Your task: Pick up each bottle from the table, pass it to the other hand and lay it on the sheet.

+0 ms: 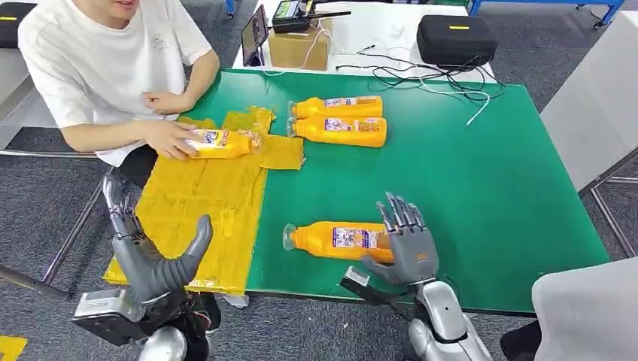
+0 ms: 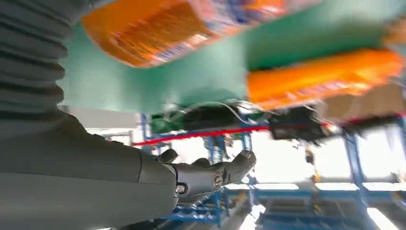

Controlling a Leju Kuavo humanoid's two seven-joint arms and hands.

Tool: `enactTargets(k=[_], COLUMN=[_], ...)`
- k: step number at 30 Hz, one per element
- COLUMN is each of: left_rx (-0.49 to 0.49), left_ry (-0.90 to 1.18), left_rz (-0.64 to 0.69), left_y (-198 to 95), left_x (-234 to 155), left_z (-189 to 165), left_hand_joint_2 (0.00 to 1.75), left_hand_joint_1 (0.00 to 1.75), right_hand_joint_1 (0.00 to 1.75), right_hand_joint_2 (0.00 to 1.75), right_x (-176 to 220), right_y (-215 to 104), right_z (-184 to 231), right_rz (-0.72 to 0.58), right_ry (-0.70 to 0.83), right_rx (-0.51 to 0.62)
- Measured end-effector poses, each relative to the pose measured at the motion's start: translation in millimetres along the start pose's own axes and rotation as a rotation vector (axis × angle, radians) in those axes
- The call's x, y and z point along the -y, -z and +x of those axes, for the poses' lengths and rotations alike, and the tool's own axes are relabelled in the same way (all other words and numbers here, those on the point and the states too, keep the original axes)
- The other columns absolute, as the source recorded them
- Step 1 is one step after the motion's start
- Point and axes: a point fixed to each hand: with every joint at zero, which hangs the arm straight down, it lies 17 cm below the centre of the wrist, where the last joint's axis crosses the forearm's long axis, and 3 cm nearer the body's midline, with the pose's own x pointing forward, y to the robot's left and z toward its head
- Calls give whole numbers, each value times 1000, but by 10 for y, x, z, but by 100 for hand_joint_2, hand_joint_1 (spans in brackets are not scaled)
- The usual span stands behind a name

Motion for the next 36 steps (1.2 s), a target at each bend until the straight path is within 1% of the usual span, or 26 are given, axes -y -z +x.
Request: enactTargets(k=[3, 9, 15, 18, 23, 29, 30, 31, 32, 33, 36], left_rx=[8, -6, -3, -25, -69, -78, -79, -82, -85, -88, -102], left_ry=[49, 74, 111, 109, 106, 105, 105, 105, 105, 103, 83], left_rz=[-16, -12, -23, -19, -20, -22, -22, -22, -22, -23, -21], left_y=[-35, -62, -65, -61, -73, -84, -84, -84, -84, -83, -63], left_x=[23, -1, 40, 47, 58, 65, 65, 65, 67, 74, 112], left_z=[-5, -52, -51, -86, -171, -189, -192, -197, -201, -206, -227], left_hand_joint_2=[175, 175, 175, 175, 175, 175, 175, 175, 175, 175, 175], left_hand_joint_1=[0, 0, 0, 0, 0, 0, 0, 0, 0, 0, 0], right_hand_joint_1=[0, 0, 0, 0, 0, 0, 44, 124, 171, 175, 175], right_hand_joint_2=[175, 175, 175, 175, 175, 175, 175, 175, 175, 175, 175], right_x=[-53, -106, -389, -497, -676, -720, -727, -743, -767, -803, -871], right_y=[-36, -64, -114, -61, 137, 289, 297, 305, 312, 316, 375], right_z=[-97, -150, -174, -192, -277, -283, -286, -300, -316, -328, -351], right_rz=[26, 51, 192, 250, 370, 399, 403, 414, 431, 454, 506], right_ry=[-16, -19, -11, -33, -73, -99, -101, -98, -93, -85, -78], right_rx=[-20, -29, -52, -66, -108, -115, -116, -124, -134, -143, -144])
